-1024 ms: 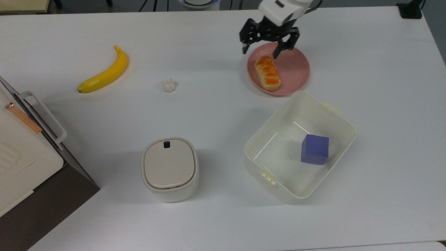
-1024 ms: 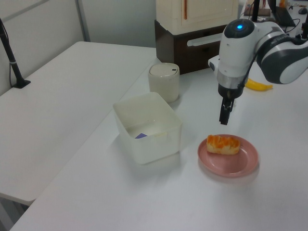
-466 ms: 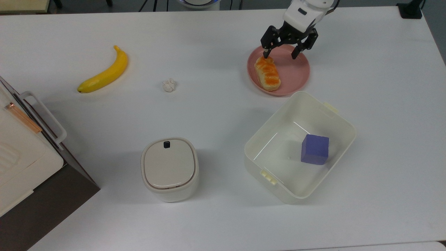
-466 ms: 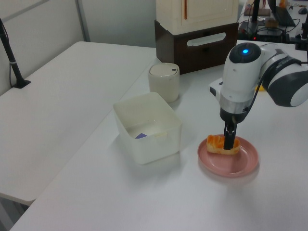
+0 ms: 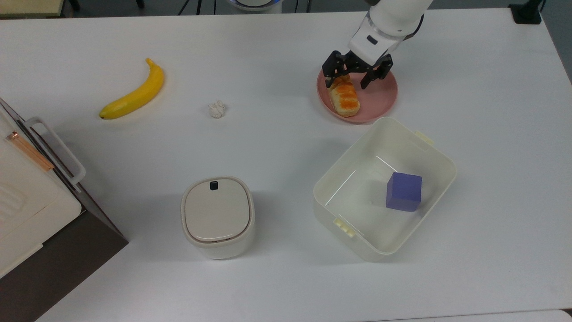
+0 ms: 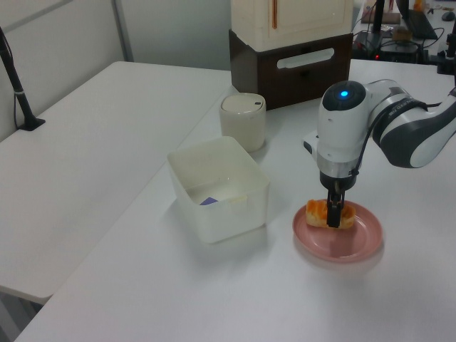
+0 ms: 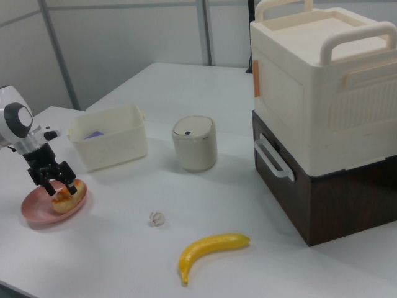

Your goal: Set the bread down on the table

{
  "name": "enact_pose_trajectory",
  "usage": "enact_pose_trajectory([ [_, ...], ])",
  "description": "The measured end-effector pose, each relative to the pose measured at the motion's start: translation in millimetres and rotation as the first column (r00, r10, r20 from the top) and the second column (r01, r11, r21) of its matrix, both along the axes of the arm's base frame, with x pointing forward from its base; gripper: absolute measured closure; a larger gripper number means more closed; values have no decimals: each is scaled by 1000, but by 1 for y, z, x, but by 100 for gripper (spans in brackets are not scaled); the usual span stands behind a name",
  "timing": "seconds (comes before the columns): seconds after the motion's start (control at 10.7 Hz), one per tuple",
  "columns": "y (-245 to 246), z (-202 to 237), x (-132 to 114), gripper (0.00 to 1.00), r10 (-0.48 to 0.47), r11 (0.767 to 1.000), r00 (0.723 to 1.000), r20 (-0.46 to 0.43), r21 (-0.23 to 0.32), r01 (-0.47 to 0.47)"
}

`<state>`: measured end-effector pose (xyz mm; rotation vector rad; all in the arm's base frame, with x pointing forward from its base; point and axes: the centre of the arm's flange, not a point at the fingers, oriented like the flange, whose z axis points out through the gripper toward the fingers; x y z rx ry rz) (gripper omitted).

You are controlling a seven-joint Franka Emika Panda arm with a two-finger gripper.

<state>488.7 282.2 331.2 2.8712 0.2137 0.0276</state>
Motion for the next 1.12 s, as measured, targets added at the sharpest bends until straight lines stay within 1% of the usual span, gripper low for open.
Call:
enact_pose_trajectory([
  [0.09, -4, 0, 2, 0, -5, 1000, 1000, 1, -3, 5],
  [0.19, -6, -1, 3, 6, -4, 1000, 1000, 2, -7, 4],
  [0.28, -6, -3, 3, 20, 0, 1000, 1000, 0, -12, 0],
  [0.37, -6, -7, 3, 38, 3, 1000, 1000, -4, -17, -3],
  [0.56, -6, -8, 4, 70, 16, 999, 1000, 1, -30, -16],
  [0.65, -5, -7, 5, 78, 18, 999, 1000, 4, -29, -18],
  [0.75, -4, -5, 7, 83, 26, 999, 1000, 7, -27, -26],
  [1.02, 12, 2, 3, 85, 65, 998, 998, 16, -17, -65],
  [1.12, 18, 8, 3, 90, 74, 997, 997, 27, -10, -74],
])
